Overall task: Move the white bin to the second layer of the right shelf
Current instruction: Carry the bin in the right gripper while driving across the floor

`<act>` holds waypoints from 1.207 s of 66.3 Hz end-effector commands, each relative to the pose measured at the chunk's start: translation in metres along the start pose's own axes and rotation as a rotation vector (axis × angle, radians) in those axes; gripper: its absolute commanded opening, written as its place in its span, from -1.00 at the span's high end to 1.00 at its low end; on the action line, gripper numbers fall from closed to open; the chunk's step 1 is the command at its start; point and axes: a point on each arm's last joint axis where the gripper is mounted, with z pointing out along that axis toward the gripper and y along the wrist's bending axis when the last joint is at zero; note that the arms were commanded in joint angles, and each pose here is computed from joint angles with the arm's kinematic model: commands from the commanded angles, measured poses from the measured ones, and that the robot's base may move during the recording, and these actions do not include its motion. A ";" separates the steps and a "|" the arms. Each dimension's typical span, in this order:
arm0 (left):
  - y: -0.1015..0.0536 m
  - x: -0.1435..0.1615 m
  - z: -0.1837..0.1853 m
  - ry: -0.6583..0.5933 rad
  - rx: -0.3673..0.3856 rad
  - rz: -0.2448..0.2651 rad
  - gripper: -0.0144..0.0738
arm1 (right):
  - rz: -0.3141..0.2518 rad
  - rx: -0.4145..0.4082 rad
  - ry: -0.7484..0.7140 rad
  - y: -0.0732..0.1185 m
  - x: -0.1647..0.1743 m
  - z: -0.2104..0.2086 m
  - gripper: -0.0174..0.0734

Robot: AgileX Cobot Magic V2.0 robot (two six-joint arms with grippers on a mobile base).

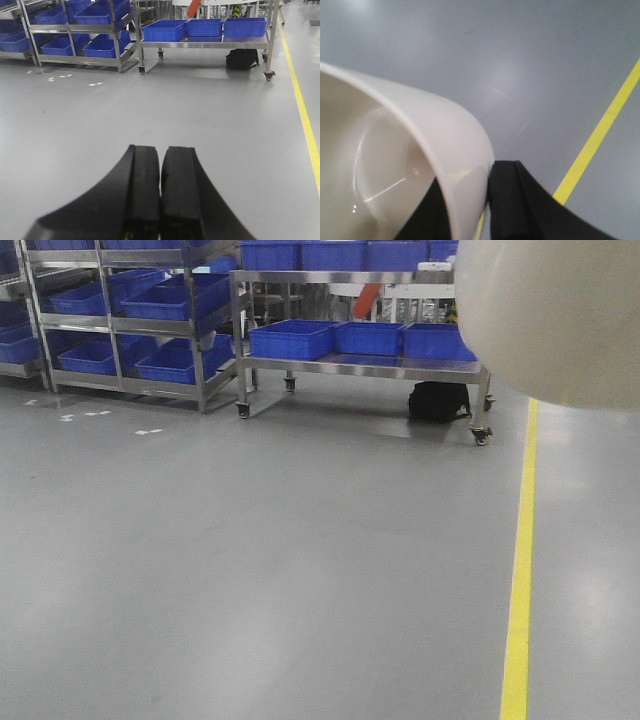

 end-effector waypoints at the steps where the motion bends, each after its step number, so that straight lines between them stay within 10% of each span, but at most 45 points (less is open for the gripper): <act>1: -0.001 0.004 0.002 -0.053 0.003 -0.003 0.48 | -0.004 -0.016 -0.140 0.003 -0.018 -0.009 0.50; 80: -0.001 0.004 0.002 -0.053 0.003 -0.003 0.48 | -0.004 -0.016 -0.140 0.003 -0.018 -0.009 0.50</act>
